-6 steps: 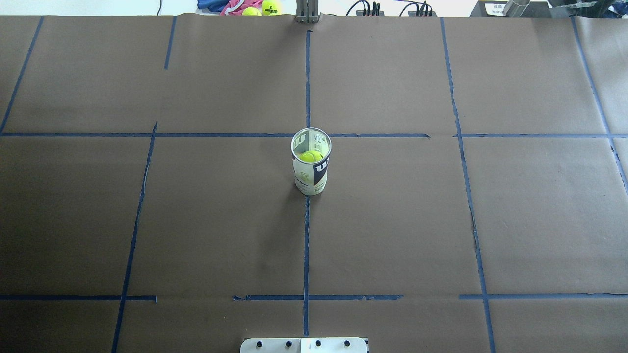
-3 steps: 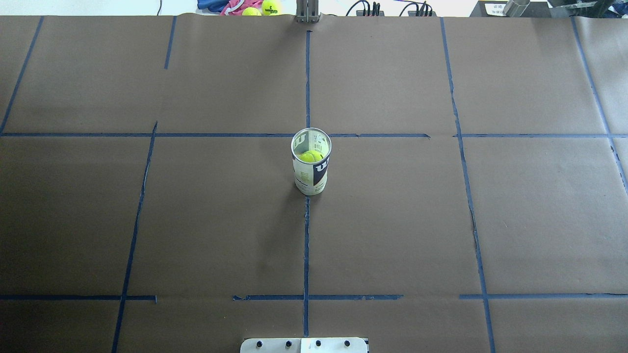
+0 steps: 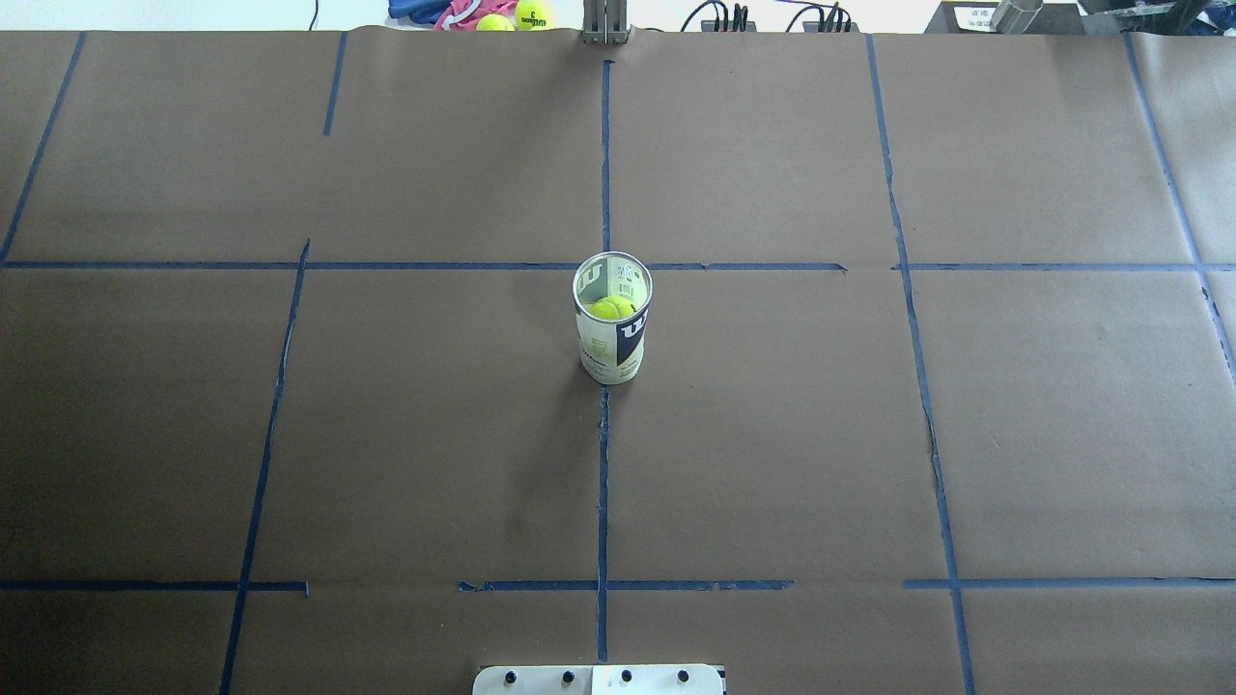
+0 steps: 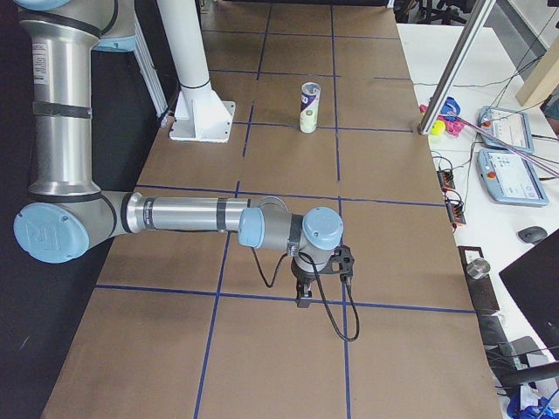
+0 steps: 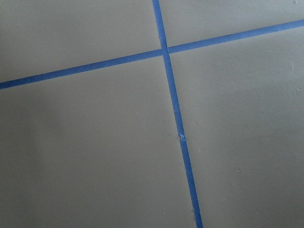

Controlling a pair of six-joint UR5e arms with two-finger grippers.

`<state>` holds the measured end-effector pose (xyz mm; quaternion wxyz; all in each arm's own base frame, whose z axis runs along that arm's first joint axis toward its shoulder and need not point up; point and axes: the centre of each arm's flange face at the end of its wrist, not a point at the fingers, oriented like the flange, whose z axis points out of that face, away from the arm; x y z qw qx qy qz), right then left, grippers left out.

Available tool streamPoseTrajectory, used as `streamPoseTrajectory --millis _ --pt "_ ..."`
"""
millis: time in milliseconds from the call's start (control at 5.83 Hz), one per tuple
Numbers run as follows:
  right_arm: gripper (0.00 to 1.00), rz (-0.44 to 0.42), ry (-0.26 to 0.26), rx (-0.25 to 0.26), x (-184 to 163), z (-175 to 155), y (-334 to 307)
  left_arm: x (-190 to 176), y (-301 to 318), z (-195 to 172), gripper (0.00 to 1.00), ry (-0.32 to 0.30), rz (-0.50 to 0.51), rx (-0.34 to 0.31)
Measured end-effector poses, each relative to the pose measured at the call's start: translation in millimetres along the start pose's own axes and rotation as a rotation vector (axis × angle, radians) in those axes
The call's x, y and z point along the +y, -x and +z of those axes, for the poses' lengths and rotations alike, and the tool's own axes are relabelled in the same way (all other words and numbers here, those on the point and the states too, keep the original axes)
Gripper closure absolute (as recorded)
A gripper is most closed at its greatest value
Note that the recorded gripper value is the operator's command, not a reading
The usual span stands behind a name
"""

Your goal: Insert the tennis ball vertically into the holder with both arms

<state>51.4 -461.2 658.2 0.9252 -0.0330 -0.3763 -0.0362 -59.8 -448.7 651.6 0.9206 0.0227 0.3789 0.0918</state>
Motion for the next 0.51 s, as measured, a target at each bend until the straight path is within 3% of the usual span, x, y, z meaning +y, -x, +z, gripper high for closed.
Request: streamPoseTrajectory --millis 515 --pt "0.0 0.007 0.003 -0.001 4.2 1.7 -3.6 8.2 8.0 -11.5 0.0 -0.024 -0.126 -0.007"
